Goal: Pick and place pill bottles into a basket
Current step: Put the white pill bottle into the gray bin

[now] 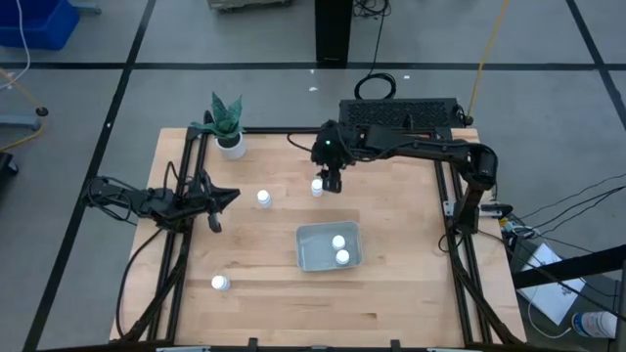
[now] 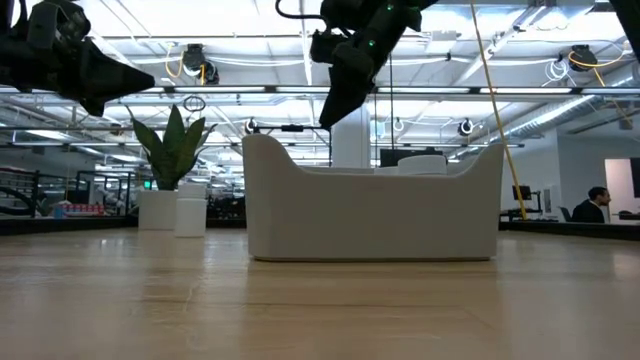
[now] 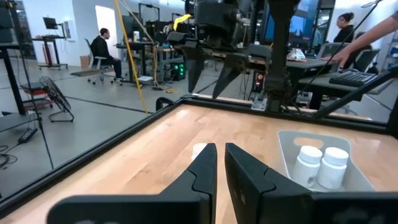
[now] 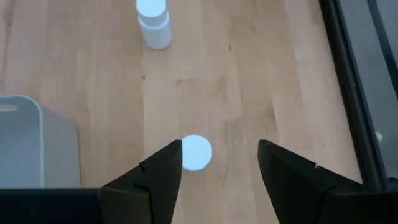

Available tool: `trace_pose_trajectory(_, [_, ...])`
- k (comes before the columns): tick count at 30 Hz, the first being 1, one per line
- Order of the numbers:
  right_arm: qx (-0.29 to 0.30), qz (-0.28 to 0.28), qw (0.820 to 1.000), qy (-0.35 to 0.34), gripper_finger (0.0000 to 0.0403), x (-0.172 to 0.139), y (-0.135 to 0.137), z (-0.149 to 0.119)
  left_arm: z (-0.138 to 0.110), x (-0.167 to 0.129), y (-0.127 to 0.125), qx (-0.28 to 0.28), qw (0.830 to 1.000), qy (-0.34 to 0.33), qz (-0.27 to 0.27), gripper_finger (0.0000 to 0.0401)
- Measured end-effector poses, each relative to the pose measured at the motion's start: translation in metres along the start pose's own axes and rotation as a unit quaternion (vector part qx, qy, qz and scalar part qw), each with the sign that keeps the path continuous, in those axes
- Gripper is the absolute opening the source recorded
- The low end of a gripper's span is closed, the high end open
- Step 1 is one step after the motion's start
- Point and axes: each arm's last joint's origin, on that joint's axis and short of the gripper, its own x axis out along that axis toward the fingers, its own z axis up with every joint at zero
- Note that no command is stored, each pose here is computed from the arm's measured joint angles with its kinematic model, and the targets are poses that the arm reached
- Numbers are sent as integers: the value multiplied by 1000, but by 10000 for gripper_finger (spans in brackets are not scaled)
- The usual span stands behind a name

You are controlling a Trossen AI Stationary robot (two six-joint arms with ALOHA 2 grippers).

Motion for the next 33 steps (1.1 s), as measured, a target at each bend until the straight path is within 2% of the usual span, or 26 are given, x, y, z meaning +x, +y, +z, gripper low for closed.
trace_pose_trajectory(11, [14, 30, 999, 23, 234, 10, 3, -4, 0, 0, 0, 1, 1000, 0, -5, 37])
trace_pose_trajectory(20, [11, 43, 996, 78, 235, 43, 3, -16, 0, 0, -1, 5, 1000, 2, -5, 37])
trace_pose_trajectory(33, [16, 58, 995, 81, 236, 65, 5, -18, -1, 1, -1, 12, 1000, 7, -5, 37])
